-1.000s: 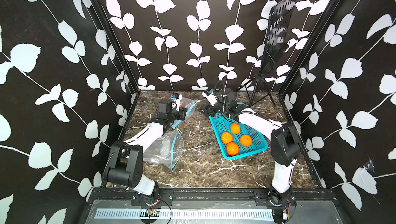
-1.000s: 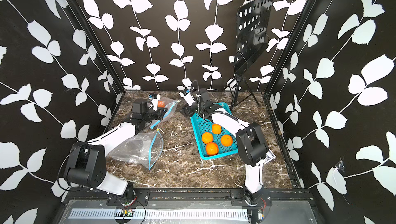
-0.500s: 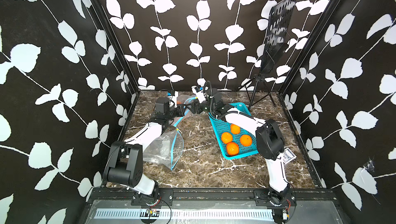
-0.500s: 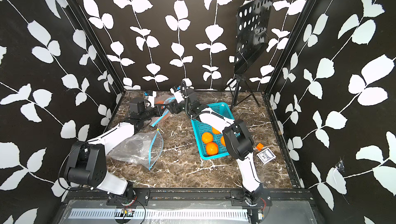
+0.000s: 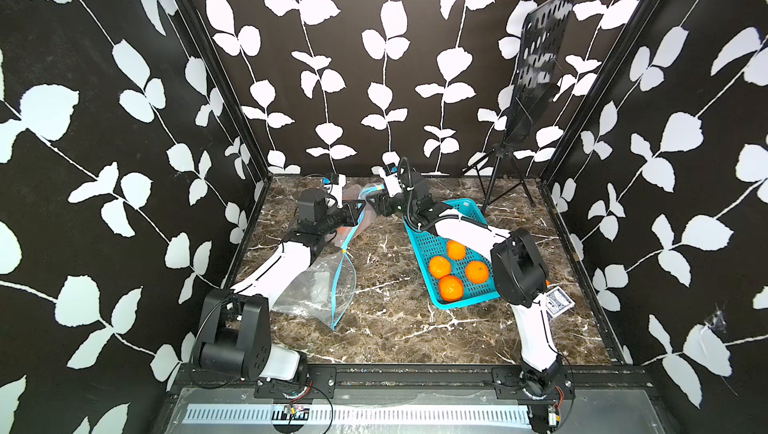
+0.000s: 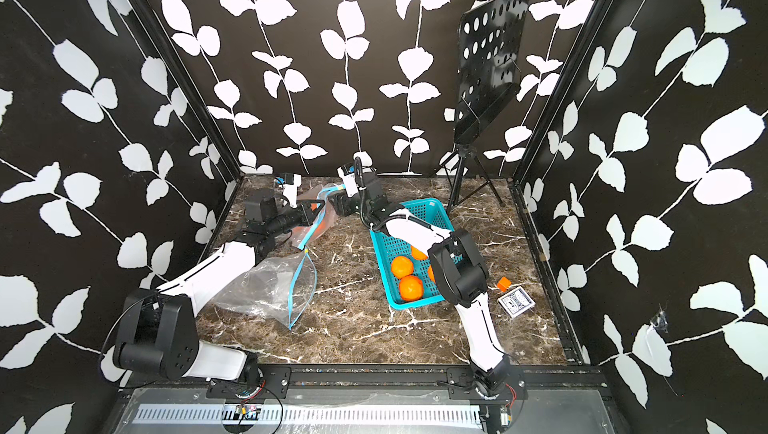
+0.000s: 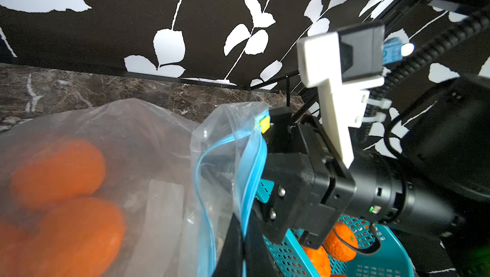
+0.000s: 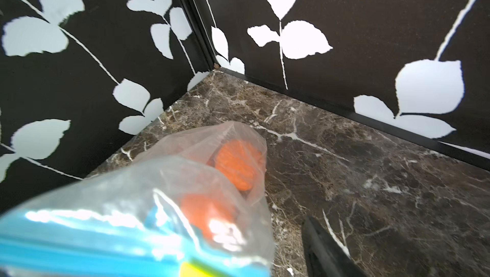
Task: Open the zip-top bag and take out the orange
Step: Open the zipper of the food storage bag at the center of the board.
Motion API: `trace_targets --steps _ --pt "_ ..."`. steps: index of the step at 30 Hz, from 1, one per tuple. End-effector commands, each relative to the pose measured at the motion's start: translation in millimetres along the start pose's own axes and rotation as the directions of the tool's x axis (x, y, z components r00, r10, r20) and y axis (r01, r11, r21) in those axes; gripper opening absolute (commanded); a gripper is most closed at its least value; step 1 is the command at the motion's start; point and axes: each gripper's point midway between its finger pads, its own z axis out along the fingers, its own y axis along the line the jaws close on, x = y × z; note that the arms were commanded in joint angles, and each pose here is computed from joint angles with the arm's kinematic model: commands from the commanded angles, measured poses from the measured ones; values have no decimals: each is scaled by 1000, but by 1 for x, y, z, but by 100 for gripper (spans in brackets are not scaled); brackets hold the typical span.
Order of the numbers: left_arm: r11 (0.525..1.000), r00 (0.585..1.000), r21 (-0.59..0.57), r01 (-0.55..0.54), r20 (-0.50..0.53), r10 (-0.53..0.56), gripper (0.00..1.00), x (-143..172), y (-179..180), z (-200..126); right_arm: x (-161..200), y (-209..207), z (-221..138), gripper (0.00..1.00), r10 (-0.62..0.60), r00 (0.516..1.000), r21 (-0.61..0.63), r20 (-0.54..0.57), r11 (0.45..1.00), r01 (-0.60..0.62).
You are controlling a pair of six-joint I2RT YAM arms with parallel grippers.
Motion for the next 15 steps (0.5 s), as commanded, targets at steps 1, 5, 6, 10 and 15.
trace_targets --steps 1,5,6,10,15 --pt "1000 998 9 -1 57 1 0 -18 -4 -7 -7 -20 -9 65 -78 997 153 -29 985 81" --pt "1000 995 -9 9 95 -8 0 -35 -3 -15 -2 -58 -36 62 -65 998 298 -15 952 67" --pt "1000 995 -16 4 96 -2 0 -37 -3 -16 -4 -63 -47 60 -64 998 313 4 948 59" --pt "998 997 -62 15 79 -10 0 -29 7 -15 -13 -52 -76 59 -138 990 274 33 954 124" --pt "998 998 -29 48 46 -46 0 -19 11 -2 -23 -5 -103 76 -198 968 57 157 980 192"
